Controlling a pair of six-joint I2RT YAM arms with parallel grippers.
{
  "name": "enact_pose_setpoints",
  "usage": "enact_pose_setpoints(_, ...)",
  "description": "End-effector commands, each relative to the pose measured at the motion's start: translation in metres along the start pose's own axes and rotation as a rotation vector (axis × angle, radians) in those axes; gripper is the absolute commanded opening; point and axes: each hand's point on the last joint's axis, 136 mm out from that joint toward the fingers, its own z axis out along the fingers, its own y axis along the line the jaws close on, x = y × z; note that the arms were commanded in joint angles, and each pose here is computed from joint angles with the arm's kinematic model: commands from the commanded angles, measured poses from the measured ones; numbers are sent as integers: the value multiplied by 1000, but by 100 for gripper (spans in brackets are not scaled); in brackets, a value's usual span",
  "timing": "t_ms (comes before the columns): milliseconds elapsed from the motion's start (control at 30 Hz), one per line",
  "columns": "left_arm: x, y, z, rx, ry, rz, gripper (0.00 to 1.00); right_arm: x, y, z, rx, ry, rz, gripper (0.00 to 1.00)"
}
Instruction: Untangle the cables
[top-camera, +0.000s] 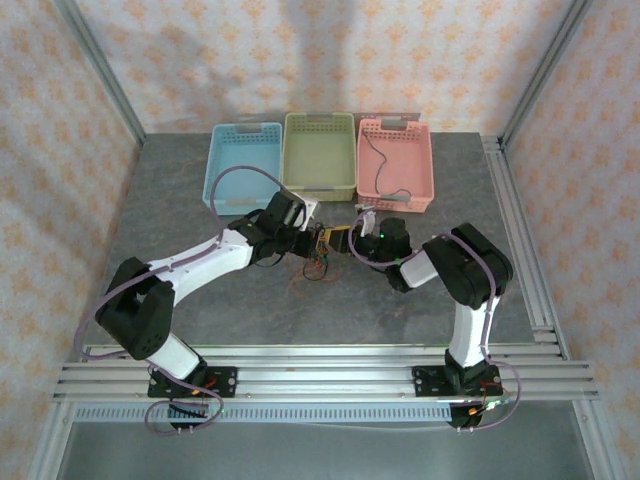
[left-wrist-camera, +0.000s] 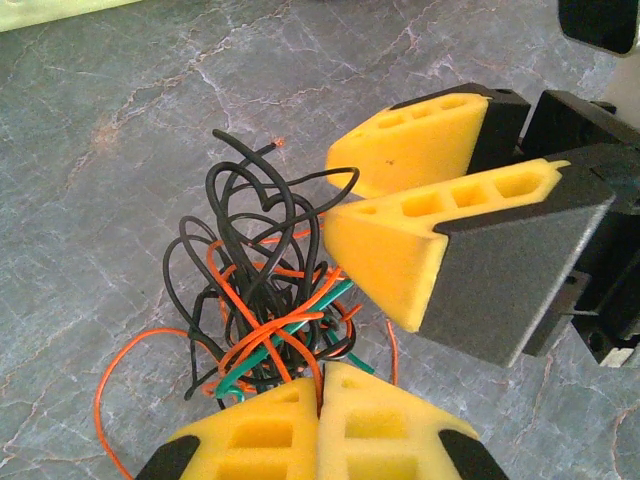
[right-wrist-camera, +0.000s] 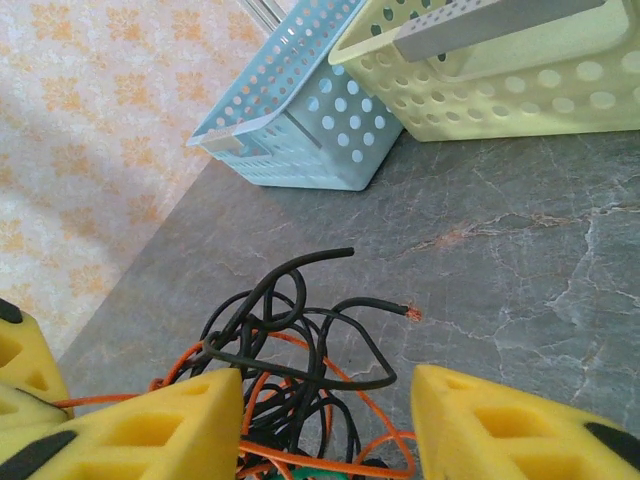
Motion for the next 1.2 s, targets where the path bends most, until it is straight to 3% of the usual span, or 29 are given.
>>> enact_pose_setpoints(0, -6, -4, -3, 9, -18, 5, 0, -13, 5, 4, -5, -35, -47, 42)
enact_pose_setpoints(233, -6, -2, -4, -6, -20, 5, 0, -15, 6, 4, -5, -51, -60, 18)
enact_pose_setpoints(467, -6, 3, -7, -40, -25, 6, 0, -25, -9, -5, 103, -113, -84, 0)
enact_pose_setpoints(833, -8, 5, -9, -44, -46, -3, 0, -29, -11, -11, 138, -138, -111, 0)
enact_pose_setpoints(867, -8, 4, -9, -44, -47, -2, 0, -30, -9, -11, 127, -141, -111, 2)
enact_pose_setpoints(1000, -8, 5, -10, -47, -47, 0, 0, -34, -4, -13, 105, -166, -122, 34)
enact_pose_setpoints(1167, -8, 4, -10, -41, -52, 2, 0, -34, -1, -14, 98, -176, -137, 47)
